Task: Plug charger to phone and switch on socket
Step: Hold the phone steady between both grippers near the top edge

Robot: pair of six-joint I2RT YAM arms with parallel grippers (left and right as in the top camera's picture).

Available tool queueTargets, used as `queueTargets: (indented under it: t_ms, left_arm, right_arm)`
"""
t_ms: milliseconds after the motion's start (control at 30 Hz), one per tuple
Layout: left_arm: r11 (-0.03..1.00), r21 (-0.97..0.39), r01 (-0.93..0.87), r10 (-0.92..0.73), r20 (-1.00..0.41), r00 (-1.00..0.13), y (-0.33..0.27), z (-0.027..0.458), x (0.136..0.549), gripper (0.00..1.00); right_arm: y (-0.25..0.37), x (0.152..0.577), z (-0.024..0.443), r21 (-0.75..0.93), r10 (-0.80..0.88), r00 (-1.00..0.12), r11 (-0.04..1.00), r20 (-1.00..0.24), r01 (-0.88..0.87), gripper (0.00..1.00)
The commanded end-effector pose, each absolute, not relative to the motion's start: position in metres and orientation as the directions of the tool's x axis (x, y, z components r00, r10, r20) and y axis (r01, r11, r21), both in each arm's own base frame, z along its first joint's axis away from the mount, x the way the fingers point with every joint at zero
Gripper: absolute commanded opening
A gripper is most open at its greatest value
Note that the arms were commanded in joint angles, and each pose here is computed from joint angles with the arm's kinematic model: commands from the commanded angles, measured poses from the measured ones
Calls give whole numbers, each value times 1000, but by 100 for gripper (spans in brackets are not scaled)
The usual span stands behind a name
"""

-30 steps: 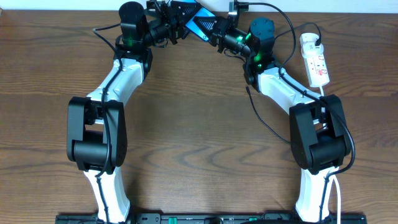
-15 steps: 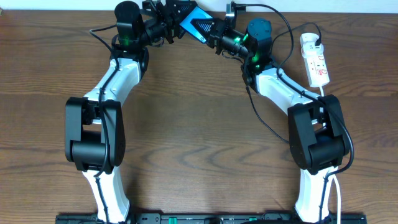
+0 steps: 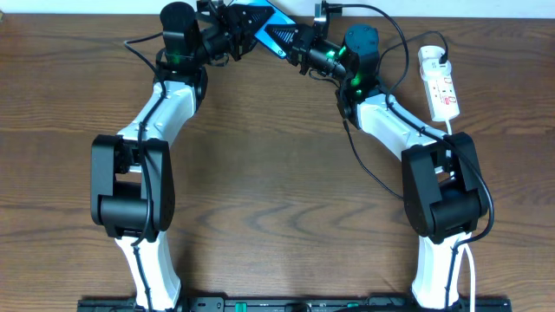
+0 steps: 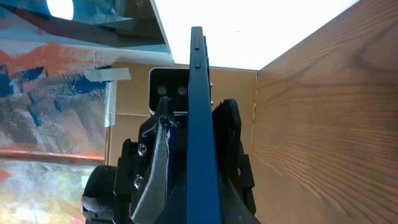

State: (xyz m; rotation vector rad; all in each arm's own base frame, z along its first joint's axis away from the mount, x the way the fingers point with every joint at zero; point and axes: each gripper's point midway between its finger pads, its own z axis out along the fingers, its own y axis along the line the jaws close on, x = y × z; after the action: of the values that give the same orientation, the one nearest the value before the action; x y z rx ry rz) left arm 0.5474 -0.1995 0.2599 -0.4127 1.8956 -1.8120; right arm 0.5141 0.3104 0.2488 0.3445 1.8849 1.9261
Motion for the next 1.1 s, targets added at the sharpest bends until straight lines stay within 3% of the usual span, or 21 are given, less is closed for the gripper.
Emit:
queueTargets:
  t_ms: [0, 100, 233, 1067]
  left_arm:
    - [44, -986, 164, -552, -161, -818, -195, 297, 548, 25]
    - [44, -986, 164, -552, -161, -818, -195, 297, 548, 24]
    - [44, -985, 164, -552, -161, -818, -195, 297, 548, 8]
    - [69, -977, 201, -550, -206, -810, -195, 297, 548, 7]
  right_arm:
    - [344, 471, 222, 994, 254, -961, 27, -106, -103, 1]
    - [344, 471, 222, 994, 254, -961, 27, -106, -102, 1]
    - [344, 471, 222, 994, 254, -962, 27, -106, -102, 1]
    - [344, 471, 222, 994, 253, -961, 26, -107, -104, 1]
